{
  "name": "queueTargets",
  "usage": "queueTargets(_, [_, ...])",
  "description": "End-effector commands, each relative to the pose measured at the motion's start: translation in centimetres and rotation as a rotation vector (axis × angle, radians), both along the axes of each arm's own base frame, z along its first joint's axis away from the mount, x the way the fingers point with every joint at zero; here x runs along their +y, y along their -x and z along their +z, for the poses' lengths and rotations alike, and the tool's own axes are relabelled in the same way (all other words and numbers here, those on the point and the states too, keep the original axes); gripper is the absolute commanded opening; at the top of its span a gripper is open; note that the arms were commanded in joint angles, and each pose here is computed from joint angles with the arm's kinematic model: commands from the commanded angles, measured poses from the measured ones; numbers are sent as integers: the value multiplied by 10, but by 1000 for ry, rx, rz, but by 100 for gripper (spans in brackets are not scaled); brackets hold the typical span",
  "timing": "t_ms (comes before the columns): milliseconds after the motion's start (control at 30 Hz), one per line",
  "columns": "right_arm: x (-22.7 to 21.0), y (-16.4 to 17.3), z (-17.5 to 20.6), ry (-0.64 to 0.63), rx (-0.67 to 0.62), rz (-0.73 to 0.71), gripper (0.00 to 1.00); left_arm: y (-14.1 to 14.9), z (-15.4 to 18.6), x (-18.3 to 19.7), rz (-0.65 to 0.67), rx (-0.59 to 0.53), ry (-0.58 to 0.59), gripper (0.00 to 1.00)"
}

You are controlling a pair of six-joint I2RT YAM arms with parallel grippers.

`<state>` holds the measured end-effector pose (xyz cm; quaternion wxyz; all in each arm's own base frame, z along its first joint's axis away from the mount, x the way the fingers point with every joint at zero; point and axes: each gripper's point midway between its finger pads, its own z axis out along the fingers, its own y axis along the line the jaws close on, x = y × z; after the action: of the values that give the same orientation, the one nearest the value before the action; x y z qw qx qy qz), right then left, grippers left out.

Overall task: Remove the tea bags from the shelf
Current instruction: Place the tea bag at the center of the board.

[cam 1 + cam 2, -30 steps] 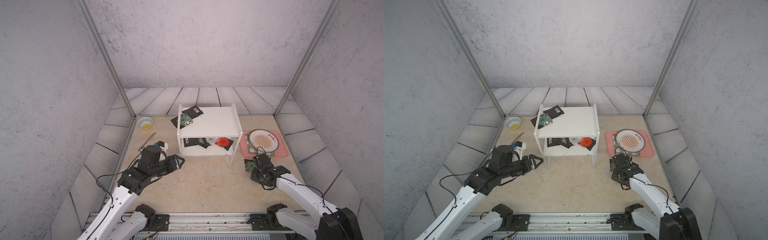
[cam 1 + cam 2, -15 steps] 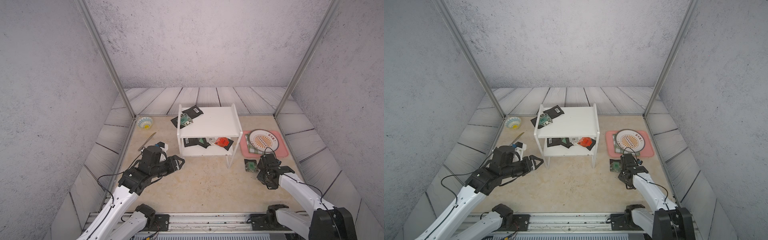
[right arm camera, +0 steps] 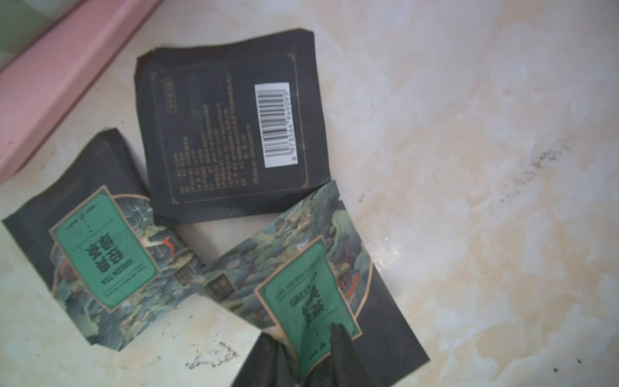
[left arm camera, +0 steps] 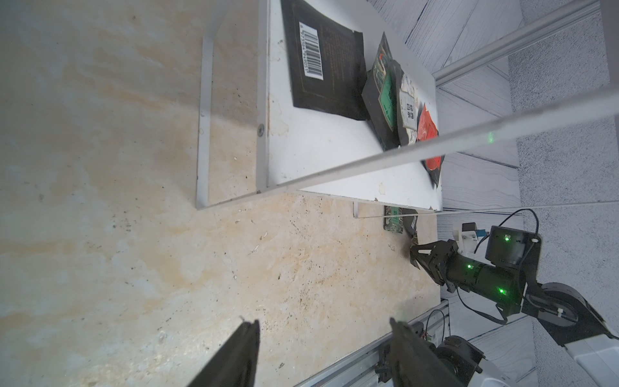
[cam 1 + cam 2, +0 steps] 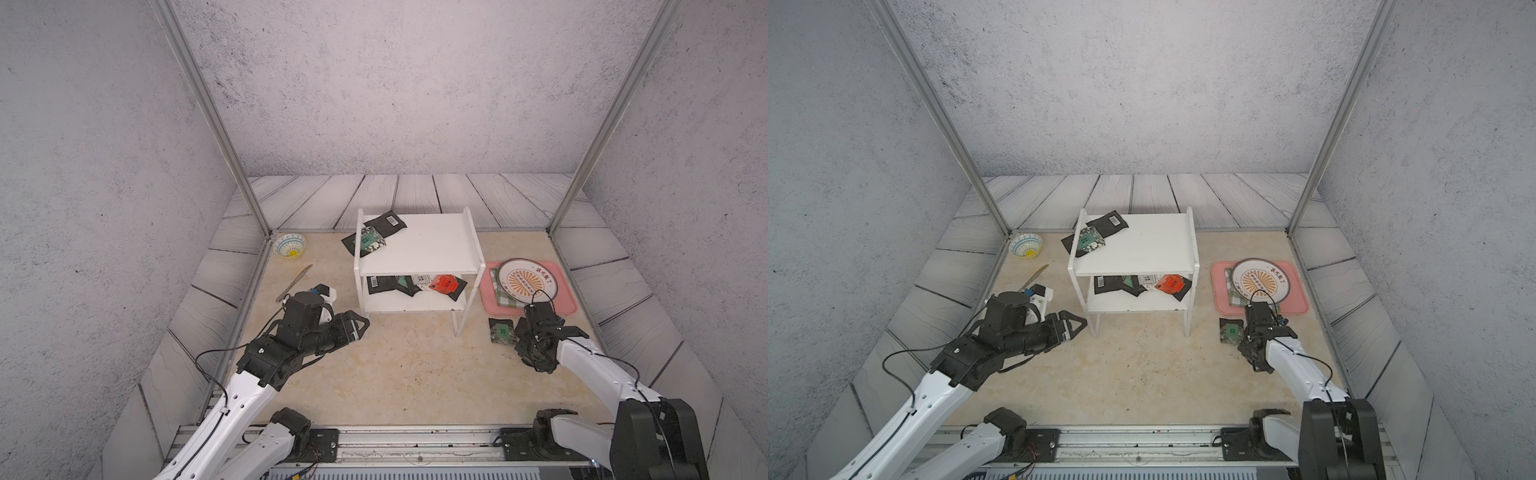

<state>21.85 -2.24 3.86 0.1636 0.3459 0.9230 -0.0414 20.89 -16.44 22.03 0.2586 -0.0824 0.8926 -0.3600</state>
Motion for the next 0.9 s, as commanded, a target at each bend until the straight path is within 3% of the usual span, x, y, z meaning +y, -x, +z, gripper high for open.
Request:
queueTargets(0, [3, -10, 9, -20, -16, 15, 35, -1, 2, -2, -2, -15, 5, 66])
queueTargets(233, [5, -12, 29, -21, -13, 45, 47, -2, 3, -2, 0, -18, 10, 66])
queueTargets(500, [8, -10, 36, -34, -21, 53, 47, -2, 7, -2, -2, -25, 10, 66])
queueTargets(867, [29, -13, 93, -106, -153, 219, 50, -1, 21, 0, 4, -51, 21, 66])
